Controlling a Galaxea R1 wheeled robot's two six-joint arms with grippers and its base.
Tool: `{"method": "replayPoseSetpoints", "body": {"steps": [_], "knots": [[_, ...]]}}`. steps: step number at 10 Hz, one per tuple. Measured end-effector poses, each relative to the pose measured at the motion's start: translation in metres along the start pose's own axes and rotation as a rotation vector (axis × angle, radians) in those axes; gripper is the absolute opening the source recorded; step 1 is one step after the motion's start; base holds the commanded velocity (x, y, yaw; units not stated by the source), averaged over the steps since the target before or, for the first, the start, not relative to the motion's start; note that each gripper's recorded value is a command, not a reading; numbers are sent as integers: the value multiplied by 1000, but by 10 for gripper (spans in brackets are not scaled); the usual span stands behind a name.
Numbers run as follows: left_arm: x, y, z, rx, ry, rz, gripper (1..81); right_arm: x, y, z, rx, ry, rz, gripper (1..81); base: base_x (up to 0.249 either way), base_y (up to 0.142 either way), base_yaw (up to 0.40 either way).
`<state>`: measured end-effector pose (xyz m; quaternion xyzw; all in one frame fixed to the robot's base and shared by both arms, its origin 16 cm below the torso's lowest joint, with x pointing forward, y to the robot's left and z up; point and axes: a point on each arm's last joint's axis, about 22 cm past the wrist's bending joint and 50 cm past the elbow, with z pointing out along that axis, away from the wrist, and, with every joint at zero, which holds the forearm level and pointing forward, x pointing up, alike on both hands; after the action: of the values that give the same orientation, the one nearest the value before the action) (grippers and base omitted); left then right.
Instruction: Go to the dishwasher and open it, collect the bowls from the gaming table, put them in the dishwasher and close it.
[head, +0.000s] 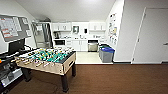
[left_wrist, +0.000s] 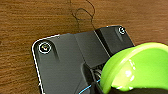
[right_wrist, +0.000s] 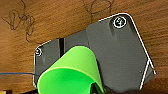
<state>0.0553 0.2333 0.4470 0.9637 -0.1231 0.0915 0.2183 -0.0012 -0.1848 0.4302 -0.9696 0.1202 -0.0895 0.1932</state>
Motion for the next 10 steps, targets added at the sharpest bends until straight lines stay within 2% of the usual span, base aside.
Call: {"method": "replayPoseSetpoints", "body": {"steps": [10], "knots": [[-2,1,0,0,-5,9,10,-5,0,0,0,-5,3,10,139,-83,0]]}}
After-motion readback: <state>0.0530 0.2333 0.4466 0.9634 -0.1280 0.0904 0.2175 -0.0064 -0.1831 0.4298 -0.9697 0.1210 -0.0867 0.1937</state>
